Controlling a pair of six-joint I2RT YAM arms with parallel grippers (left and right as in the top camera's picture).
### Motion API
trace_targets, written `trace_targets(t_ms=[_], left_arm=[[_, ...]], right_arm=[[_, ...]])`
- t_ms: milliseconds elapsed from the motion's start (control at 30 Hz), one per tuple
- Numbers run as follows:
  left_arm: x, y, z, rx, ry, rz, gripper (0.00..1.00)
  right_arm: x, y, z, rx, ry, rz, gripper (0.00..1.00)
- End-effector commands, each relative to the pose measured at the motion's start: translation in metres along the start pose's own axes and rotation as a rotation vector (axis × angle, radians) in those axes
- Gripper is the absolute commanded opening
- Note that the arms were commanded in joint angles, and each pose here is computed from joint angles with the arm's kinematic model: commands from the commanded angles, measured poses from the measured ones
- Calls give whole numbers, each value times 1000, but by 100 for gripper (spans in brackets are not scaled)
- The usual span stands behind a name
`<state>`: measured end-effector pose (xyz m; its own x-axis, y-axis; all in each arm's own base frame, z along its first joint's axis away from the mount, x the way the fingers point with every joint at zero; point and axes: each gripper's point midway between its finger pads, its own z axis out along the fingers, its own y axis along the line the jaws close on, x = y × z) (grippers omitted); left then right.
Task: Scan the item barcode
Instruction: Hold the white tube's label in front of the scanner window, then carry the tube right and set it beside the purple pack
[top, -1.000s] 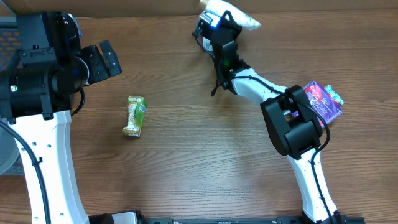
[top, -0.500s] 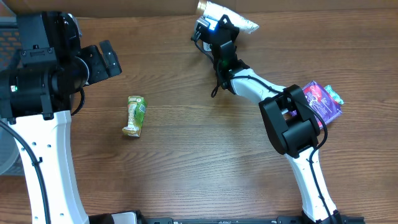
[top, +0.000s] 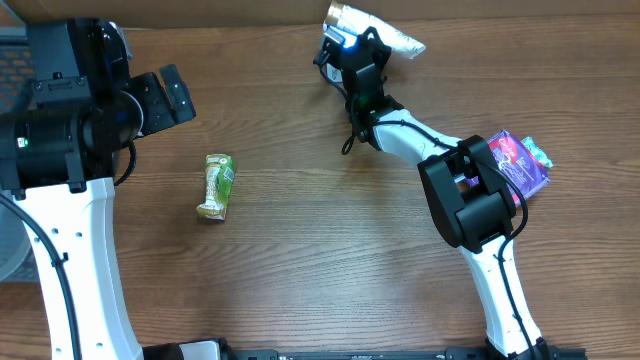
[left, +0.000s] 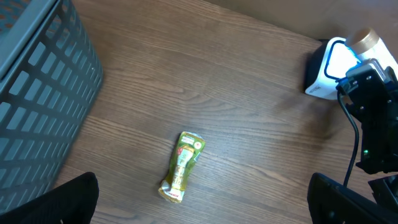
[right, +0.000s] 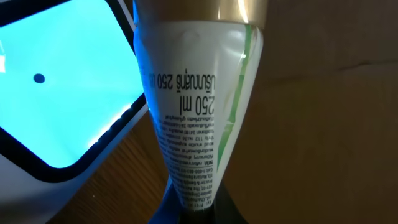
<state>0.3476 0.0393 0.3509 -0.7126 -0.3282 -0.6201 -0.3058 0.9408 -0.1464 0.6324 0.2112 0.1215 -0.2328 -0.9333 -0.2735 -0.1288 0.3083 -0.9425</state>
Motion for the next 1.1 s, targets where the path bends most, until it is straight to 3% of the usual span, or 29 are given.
trace_targets(t_ms=[0, 100, 233, 467, 567, 733, 867, 967, 1067], left_arm=[[-3, 1, -4, -4, -17, -12, 100], [-3, 1, -4, -4, -17, -12, 100], [-3, 1, -4, -4, -17, -12, 99], [-3, 1, -4, -4, -17, -12, 100], [-3, 1, -4, -4, -17, -12, 100], [-3, 1, -4, -4, -17, -12, 100], [-3, 1, -4, -4, -17, -12, 100], [-3, 1, -4, -4, -17, -12, 100], [-3, 1, -4, -4, -17, -12, 100]], right_arm=[[-1, -33, 0, 77, 31, 50, 4], [2, -35, -1, 87, 50, 60, 4], [-7, -53, -13, 114, 51, 199, 4], [-23, -108, -66, 2, 49, 377, 4], [-24, -132, -99, -112, 41, 605, 4], [-24, -143, -167, -559, 52, 1136, 4], [10, -130, -185, -818, 316, 1531, 4], [64, -103, -174, -724, 615, 1737, 4], [110, -69, -162, -592, 795, 1807, 4]])
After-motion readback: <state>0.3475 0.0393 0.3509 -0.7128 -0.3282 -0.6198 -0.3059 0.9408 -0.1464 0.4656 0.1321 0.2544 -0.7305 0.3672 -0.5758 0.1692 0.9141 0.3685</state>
